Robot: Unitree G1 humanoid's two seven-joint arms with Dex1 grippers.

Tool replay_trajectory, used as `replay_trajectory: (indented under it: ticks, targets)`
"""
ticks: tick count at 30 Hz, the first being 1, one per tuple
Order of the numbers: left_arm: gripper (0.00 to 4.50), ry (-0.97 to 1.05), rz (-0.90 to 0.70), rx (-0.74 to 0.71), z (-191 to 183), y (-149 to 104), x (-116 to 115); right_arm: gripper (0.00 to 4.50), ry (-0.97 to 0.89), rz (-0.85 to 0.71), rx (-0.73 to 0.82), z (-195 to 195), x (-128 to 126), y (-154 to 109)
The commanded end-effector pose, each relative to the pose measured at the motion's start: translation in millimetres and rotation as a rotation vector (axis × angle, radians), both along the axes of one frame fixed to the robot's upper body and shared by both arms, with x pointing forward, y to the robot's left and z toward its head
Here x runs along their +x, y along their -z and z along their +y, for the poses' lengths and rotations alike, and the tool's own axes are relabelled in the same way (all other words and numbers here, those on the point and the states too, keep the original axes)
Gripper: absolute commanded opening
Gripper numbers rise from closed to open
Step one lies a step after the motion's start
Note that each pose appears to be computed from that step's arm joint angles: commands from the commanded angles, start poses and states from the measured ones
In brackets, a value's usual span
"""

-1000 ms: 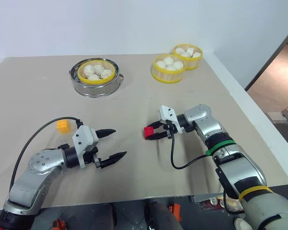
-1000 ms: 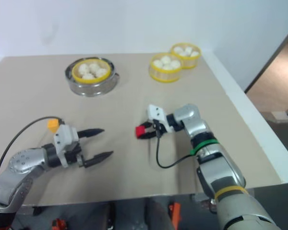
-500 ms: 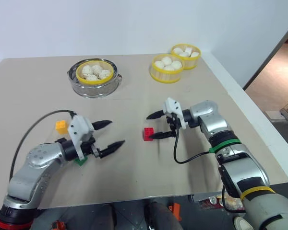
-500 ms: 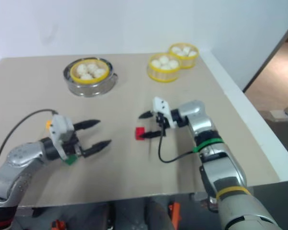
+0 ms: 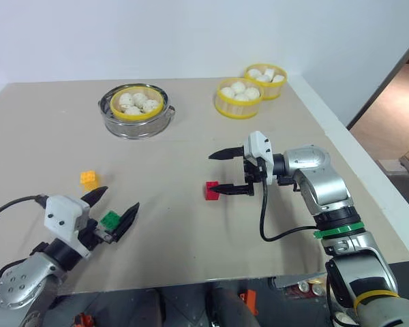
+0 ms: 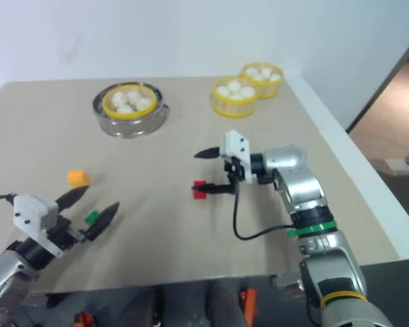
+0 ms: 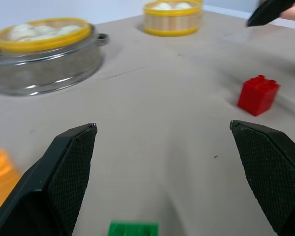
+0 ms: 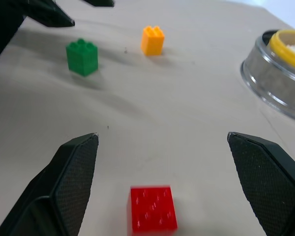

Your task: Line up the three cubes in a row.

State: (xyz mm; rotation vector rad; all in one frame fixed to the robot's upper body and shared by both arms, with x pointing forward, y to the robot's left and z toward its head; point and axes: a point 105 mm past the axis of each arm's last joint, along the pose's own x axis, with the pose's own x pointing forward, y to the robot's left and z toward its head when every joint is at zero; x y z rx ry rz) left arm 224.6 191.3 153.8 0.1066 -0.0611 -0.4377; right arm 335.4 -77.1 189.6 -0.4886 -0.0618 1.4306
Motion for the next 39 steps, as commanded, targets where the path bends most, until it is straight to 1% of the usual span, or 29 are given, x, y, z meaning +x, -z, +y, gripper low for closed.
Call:
replay_trajectory:
  ticks: [1, 6, 9, 12, 15, 19, 22, 23, 25, 28, 31, 32, 36, 39]
  targets:
    - [4.50, -0.044, -0.038, 0.032, 12.7, 0.4, 0.6, 4.38, 0.012, -0.034, 0.064, 1.7, -1.2, -16.8]
    - [4.50, -0.054, 0.004, 0.011, 16.7, 14.2, -2.8, 4.38, 0.029, -0.049, 0.067, -0.7, -0.3, -16.8]
    - [4.50, -0.040, 0.053, 0.008, 18.4, 26.9, -4.9, 4.38, 0.024, -0.029, 0.139, 0.5, -4.1, -26.2]
    - [4.50, -0.010, 0.078, 0.033, 19.1, 35.8, -4.0, 4.38, -0.016, 0.030, 0.182, 1.9, -13.3, -31.7]
    - [4.50, -0.016, 0.083, 0.045, 24.7, 39.9, 1.6, 4.38, -0.040, 0.001, 0.177, 2.1, -19.3, -32.7]
    - [4.50, 0.013, 0.104, 0.072, 22.8, 48.9, 8.1, 4.38, -0.079, -0.020, 0.202, 4.2, -27.4, -36.3]
    - [4.50, 0.041, 0.125, 0.072, 18.0, 54.4, 12.8, 4.38, -0.150, -0.011, 0.178, 4.4, -41.4, -30.4]
    - [4.25, 0.051, 0.129, 0.063, 15.5, 55.2, 14.4, 4.49, -0.170, -0.004, 0.154, 3.5, -46.1, -25.0]
    - [3.69, 0.088, 0.133, 0.050, 9.2, 55.5, 14.2, 4.50, -0.183, -0.011, 0.125, 2.4, -49.7, -19.8]
    - [2.65, 0.108, 0.151, 0.048, 6.6, 57.5, 12.5, 4.50, -0.182, 0.030, 0.130, 2.1, -52.3, -19.7]
    - [1.60, 0.108, 0.151, 0.062, 8.5, 57.4, 12.9, 4.50, -0.173, 0.027, 0.124, 1.2, -52.6, -19.2]
    - [1.35, 0.113, 0.151, 0.073, 9.6, 57.2, 13.3, 4.50, -0.167, 0.024, 0.118, 0.4, -52.6, -18.7]
    - [1.37, 0.184, 0.132, 0.138, 8.6, 50.0, 18.4, 4.50, -0.143, 0.012, 0.098, -3.5, -51.8, -14.9]
    - [1.37, 0.363, 0.112, 0.245, -7.9, 40.3, 24.9, 4.50, -0.120, -0.001, 0.094, -5.9, -48.2, -13.7]
